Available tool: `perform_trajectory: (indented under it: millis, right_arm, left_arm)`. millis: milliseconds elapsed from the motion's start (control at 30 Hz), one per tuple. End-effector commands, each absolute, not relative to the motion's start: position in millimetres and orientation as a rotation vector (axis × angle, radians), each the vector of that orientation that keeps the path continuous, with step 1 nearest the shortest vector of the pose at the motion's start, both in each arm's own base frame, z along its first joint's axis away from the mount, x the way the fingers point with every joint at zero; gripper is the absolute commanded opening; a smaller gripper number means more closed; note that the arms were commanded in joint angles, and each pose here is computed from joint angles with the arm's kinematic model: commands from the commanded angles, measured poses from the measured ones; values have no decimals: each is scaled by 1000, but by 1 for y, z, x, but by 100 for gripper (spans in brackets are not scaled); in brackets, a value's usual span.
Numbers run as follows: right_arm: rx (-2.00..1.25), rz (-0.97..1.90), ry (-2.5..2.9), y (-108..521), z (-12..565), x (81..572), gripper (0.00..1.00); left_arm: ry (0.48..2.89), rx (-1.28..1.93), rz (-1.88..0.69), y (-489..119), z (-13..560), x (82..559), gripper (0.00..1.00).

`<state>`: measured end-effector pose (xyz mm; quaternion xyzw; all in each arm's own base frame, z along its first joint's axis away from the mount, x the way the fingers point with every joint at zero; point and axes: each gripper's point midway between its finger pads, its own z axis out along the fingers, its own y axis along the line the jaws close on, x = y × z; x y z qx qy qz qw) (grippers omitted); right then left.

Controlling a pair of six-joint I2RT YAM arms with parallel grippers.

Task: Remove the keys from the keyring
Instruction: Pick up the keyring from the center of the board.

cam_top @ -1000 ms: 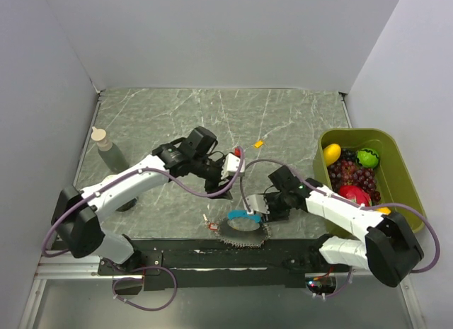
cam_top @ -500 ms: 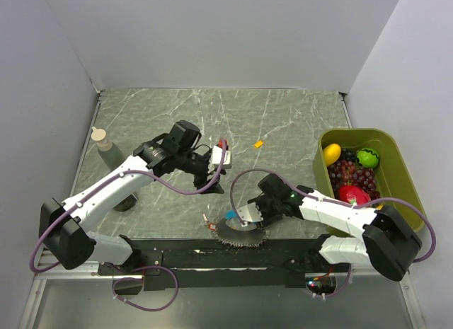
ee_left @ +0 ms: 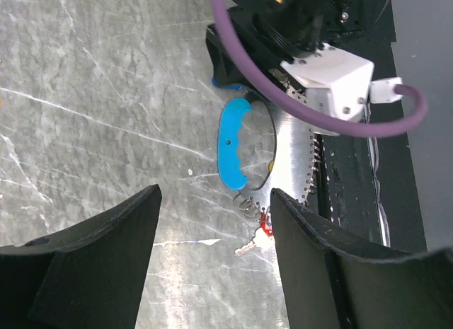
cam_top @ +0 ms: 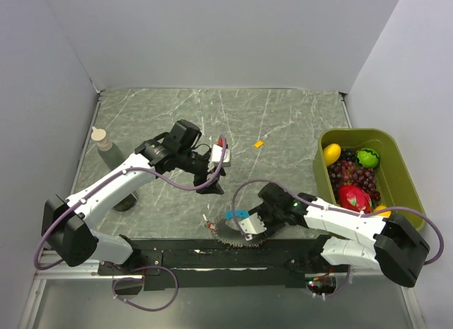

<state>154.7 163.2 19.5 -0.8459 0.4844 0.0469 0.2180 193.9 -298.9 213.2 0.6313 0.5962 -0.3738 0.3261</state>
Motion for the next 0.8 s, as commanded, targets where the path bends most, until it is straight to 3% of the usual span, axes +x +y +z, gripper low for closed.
perform_trajectory:
  millis: [0,133,333,533,767]
  right_arm:
    - [-2393,151,1298,170,13,147,60]
    - [-2416,148,1324,170,4,146,53]
    - [-2383,155,1343,175,8,148,22]
    - [-2339,146,1337,177,17,150,2]
    - [-2215,188,1414,190,56,163,0]
  left_arm:
    - [1515,1653,-1019,-305,225,193,68]
    - [1514,1646,-1019,-305,224,193,68]
    - [1513,1649,-1028,-305,224,192,68]
    - [1506,1652,-1034,-305,224,191,68]
    - [1470,1661,-1043,-304,235,187,68]
